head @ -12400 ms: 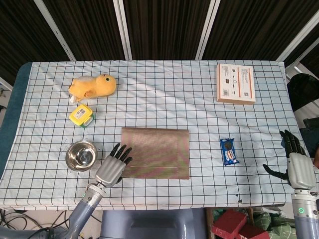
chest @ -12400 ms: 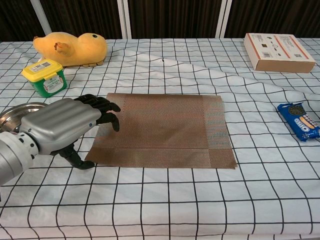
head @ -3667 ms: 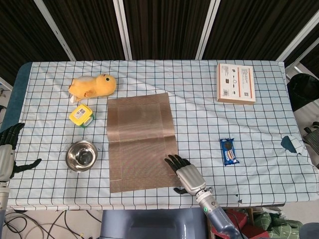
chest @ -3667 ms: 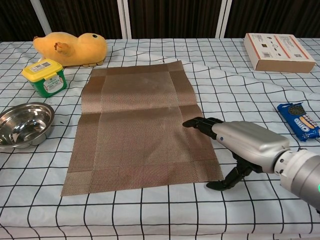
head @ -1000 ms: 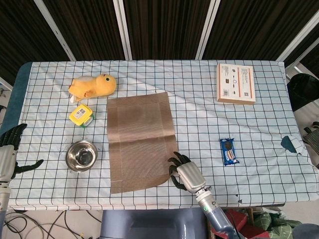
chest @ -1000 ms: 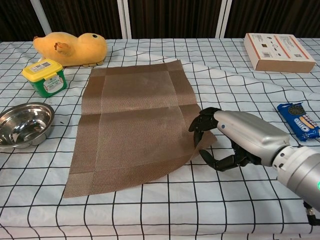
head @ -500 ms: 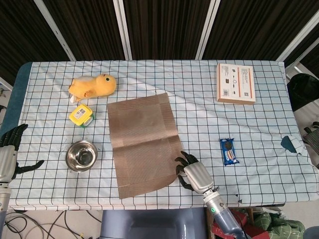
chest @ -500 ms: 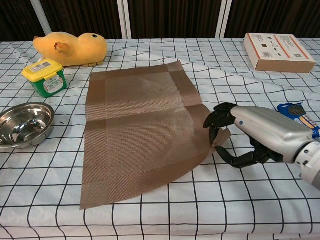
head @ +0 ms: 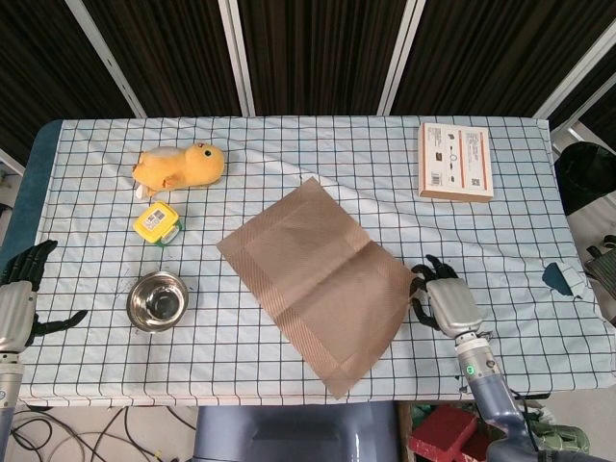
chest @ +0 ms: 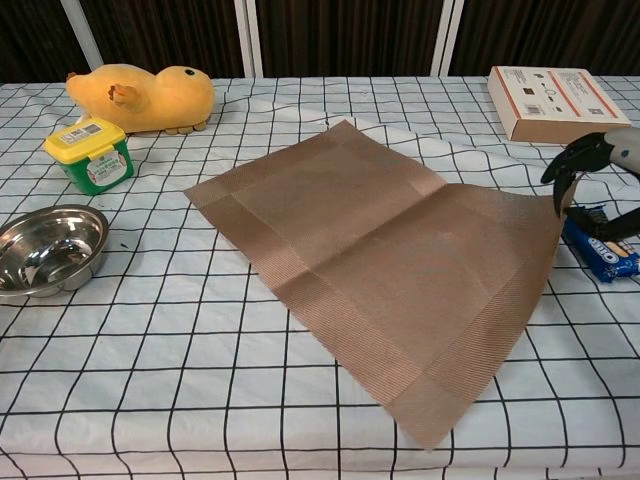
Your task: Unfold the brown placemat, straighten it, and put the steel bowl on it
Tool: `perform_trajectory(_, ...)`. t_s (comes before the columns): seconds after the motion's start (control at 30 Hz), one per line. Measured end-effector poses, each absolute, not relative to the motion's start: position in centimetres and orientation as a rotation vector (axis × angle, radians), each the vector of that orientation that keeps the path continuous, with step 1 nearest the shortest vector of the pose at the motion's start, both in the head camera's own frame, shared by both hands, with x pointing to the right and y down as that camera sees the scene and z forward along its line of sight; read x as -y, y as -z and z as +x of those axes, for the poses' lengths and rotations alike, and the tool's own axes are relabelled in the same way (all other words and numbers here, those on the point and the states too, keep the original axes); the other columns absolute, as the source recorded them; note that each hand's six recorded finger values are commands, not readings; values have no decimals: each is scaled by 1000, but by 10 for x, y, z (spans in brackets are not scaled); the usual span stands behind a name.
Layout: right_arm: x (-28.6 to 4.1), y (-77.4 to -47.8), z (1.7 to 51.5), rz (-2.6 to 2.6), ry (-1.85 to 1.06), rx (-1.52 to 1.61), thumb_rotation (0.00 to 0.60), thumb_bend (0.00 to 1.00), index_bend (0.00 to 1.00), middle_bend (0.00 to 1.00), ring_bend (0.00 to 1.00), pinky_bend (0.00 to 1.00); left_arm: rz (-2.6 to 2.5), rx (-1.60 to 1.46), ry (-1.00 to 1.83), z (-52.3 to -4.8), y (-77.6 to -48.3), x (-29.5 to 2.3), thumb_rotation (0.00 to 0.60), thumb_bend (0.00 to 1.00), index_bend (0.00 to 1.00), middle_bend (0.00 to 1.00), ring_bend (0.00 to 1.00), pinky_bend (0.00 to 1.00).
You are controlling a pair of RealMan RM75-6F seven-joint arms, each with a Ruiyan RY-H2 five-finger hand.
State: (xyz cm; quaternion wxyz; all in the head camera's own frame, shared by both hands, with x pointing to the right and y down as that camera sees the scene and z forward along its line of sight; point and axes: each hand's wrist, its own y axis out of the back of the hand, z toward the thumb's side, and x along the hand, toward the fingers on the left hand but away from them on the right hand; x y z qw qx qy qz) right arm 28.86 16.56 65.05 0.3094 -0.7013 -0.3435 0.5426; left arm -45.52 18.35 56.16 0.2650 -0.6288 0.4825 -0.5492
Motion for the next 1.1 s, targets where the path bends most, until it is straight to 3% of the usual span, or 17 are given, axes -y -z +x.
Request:
perform_trajectory(0.43, -93, -649, 320, -1544, -1541, 662, 600, 505, 571, 234, 68, 157, -1695, -1300, 1489, -454, -562, -186, 600, 37, 49, 46, 0, 35)
perform_trajectory(1.0, -49, -652, 312, -1340, -1512, 435, 600, 503, 571, 234, 68, 157, -1689, -1308, 1494, -455, -560, -187, 600, 37, 49, 45, 0, 35)
perform_trajectory(1.07, -46, -652, 315, -1332, -1517, 437, 600, 462, 554, 223, 68, 157, -1689, -1306, 1494, -455, -561, -187, 600, 37, 49, 44, 0, 35)
perform_trajectory(1.1, -45, -651, 316, -1328, -1518, 438, 600, 408, 497, 201, 68, 157, -1690, -1305, 1494, -455, -561, -187, 600, 37, 49, 44, 0, 35)
